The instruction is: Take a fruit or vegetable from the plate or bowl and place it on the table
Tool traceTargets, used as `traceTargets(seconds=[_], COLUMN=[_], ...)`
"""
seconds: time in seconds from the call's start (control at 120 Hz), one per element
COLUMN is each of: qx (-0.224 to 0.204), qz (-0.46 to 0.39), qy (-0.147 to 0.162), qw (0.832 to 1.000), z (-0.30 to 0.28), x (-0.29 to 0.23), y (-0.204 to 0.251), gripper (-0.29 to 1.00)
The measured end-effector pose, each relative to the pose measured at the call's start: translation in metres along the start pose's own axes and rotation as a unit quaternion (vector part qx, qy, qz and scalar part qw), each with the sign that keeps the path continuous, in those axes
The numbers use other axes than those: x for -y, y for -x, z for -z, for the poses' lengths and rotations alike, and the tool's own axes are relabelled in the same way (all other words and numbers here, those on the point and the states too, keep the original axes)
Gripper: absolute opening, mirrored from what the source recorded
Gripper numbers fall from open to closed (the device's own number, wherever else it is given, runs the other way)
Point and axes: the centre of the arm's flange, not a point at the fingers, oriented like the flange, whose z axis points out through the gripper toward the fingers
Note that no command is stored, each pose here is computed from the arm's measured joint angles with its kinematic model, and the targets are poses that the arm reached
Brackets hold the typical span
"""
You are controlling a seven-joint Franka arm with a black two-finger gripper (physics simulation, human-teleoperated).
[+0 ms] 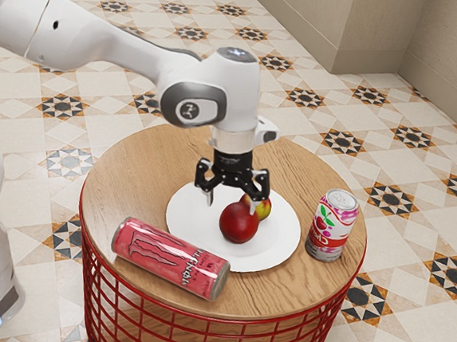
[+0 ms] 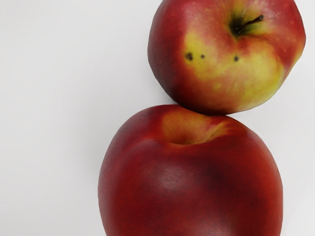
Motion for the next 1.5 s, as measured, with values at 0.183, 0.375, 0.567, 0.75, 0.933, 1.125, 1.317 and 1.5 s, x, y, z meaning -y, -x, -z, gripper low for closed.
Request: traceTargets(seconds=[0.183, 0.375, 0.567, 0.75, 0.933, 1.125, 1.317, 1.5], qx=[0.002, 0.008, 0.02, 0.03, 0.034, 0.036, 0.04, 0.048], qz=[-0.002, 0.003, 0.009, 0.017, 0.02, 0.022, 0.025, 0.033], qy=[0.002, 0.007, 0.004, 0.0, -0.003, -0.006, -0.007, -0.006], qw=[1.0, 1.0, 1.0, 0.999, 0.999, 0.999, 0.999, 0.998], z=[-0.009, -0.013, -0.025, -0.036, -0.041, -0.046, -0.051, -0.053], x=[-0.005, -0.007, -0.01, -0.011, -0.011, -0.012, -0.014, -0.015], y=[0.001, 0.001, -0.001, -0.003, -0.005, -0.007, -0.01, -0.011], gripper=[0.7, 0.7, 0.7, 0.7, 0.7, 0.7, 0.7, 0.58])
